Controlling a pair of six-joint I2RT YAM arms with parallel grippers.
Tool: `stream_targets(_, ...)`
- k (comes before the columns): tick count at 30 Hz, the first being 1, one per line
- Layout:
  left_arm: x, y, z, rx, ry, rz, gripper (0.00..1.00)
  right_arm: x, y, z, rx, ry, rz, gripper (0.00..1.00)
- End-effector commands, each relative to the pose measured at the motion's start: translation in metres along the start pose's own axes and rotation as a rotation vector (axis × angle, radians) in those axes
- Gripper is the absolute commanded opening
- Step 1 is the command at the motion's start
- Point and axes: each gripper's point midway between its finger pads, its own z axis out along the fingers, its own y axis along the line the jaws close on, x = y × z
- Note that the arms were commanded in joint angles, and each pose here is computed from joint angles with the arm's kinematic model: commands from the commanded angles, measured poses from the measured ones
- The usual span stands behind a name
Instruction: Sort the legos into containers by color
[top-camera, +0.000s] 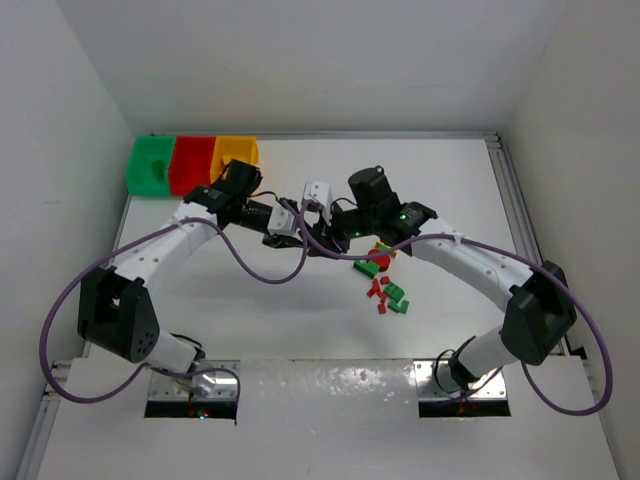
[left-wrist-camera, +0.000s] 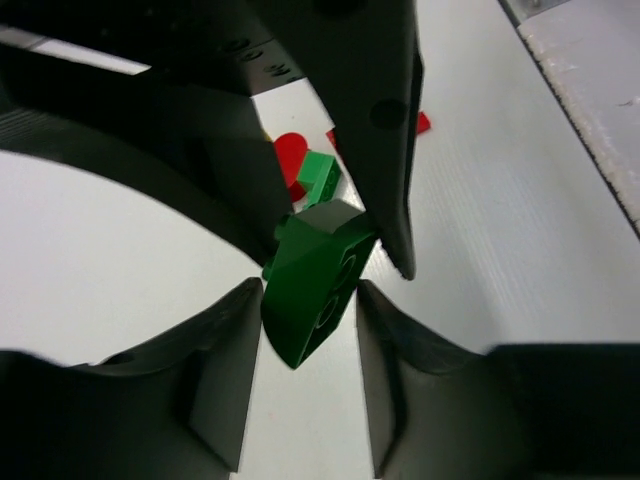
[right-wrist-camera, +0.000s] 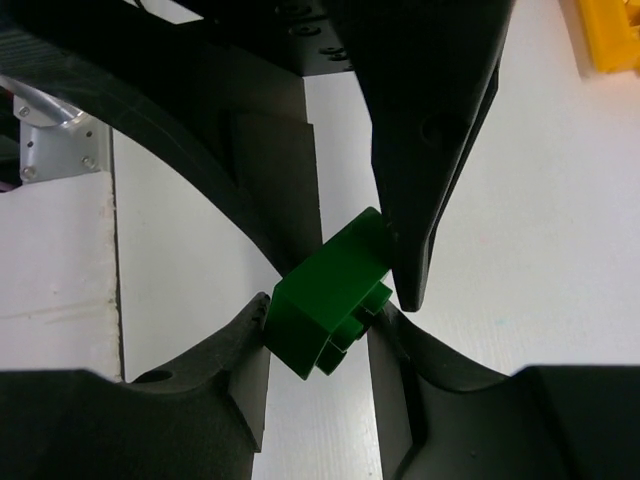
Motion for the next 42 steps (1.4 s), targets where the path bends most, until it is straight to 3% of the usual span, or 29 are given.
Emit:
stream_targets(1,-0.025,-0.004,0.007,0.044,-0.077,0.054,0.34,-0.024,0.0,-0.002,-0.02,-0.06,-0.054,0.0)
stream_targets(6,-0.028,-0.004,0.008,0.043,-0.089,0.037,0.24,-0.02,-0.002,0.002,-0.021,-0.049,-0.042,0.0)
stream_targets(11,-0.029,-0.002,0.007,0.034,-0.085,0.03,0.0,-0.016,-0.001,0.004,-0.023,-0.045,-0.024,0.0)
stream_targets(14,-0.023,0.004,0.006,0.005,-0.045,0.023,0.0,-0.005,-0.006,0.001,0.014,-0.006,-0.017,0.02)
stream_targets(15,-0.02,0.005,0.006,-0.007,-0.027,-0.001,0.0,0.001,-0.011,0.0,0.05,0.019,-0.018,0.16)
stream_targets(18,0.001,0.022,0.001,-0.116,0.077,-0.051,0.0,0.019,-0.019,-0.007,0.128,0.081,-0.019,0.46)
stream_targets(20,0.006,0.033,-0.002,-0.175,0.101,-0.063,0.0,0.025,-0.024,-0.011,0.171,0.093,-0.017,0.51)
stream_targets(22,0.013,0.036,-0.003,-0.204,0.124,-0.103,0.0,0.029,-0.032,-0.015,0.228,0.108,-0.007,0.66)
stream_targets(29,0.017,0.035,-0.001,-0.217,0.114,-0.161,0.0,0.023,-0.039,-0.015,0.28,0.074,0.038,0.71)
stream_targets(34,0.031,0.061,-0.029,-0.385,0.128,-0.27,0.0,0.027,-0.052,-0.023,0.38,0.048,0.105,0.84)
stream_targets(35,0.036,0.067,-0.041,-0.435,0.118,-0.325,0.0,0.03,-0.061,-0.029,0.449,0.048,0.124,0.91)
stream_targets(38,0.042,0.079,-0.063,-0.544,0.141,-0.353,0.0,0.033,-0.084,-0.048,0.601,-0.029,0.226,0.99)
stream_targets(42,0.046,0.088,-0.08,-0.632,0.167,-0.386,0.0,0.029,-0.098,-0.059,0.68,-0.083,0.329,0.99)
